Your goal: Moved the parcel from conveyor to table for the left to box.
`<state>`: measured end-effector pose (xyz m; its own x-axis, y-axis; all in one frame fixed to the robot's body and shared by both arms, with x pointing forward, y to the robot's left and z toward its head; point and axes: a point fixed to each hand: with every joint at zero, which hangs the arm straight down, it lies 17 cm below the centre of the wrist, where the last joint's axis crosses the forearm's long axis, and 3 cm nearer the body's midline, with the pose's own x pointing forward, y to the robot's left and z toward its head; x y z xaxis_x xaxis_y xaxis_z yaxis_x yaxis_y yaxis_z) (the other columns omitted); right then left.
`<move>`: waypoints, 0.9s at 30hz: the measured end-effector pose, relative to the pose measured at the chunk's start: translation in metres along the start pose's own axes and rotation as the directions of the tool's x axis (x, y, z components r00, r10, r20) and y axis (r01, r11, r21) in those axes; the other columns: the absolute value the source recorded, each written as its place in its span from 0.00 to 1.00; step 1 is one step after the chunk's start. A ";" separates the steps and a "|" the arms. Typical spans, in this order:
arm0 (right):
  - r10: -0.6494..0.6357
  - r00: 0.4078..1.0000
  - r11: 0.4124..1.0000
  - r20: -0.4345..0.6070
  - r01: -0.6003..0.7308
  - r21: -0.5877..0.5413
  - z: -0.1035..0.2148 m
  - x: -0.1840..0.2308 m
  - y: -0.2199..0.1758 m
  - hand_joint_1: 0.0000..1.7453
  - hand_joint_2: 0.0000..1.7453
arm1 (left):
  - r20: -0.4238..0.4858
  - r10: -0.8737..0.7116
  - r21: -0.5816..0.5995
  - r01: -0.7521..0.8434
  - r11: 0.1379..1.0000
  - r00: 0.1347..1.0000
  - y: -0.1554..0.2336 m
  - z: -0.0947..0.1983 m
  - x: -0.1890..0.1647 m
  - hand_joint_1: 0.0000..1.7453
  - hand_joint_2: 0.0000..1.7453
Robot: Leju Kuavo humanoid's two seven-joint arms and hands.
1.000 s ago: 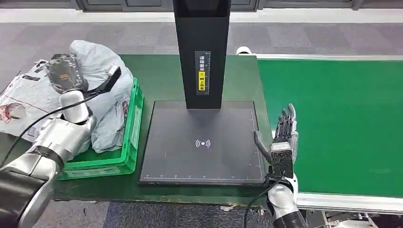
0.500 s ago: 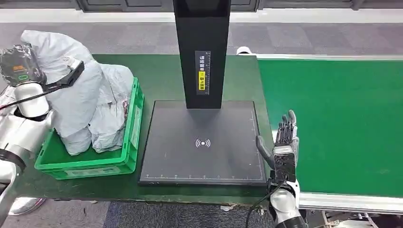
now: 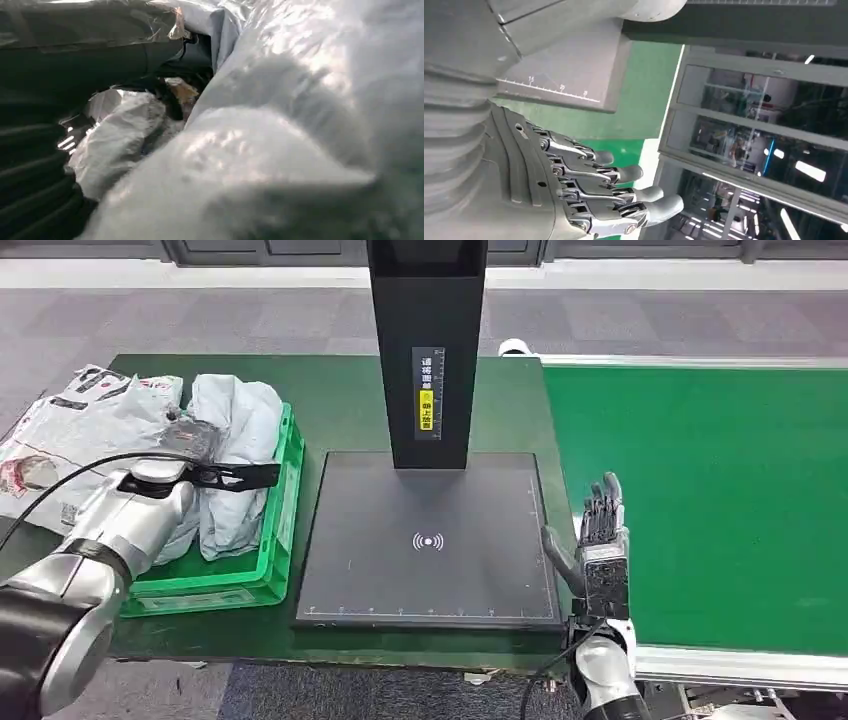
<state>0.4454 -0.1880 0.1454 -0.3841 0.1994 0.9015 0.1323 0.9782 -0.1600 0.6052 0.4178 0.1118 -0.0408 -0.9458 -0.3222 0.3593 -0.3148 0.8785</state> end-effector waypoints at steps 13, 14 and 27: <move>0.010 1.000 1.000 -0.019 -0.010 0.015 0.006 -0.002 -0.001 0.00 1.00 | -0.127 0.079 0.000 -0.080 0.997 0.989 -0.003 -0.001 0.015 0.00 0.00; 0.013 1.000 1.000 -0.024 -0.012 0.016 0.006 -0.003 -0.001 0.00 1.00 | -0.153 0.111 0.014 -0.111 0.994 0.982 -0.002 -0.001 0.013 0.00 0.00; 0.032 0.999 0.999 -0.044 -0.033 -0.009 0.016 -0.005 -0.010 0.00 1.00 | -0.082 0.644 0.689 -0.424 0.588 0.761 0.110 0.033 -0.069 0.00 0.00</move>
<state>0.4318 -0.1975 0.1362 -0.3393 0.2281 0.9126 0.1528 0.9706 -0.1858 0.6166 0.4457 0.2423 0.2770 -0.9155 0.2916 -0.4134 0.1604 0.8963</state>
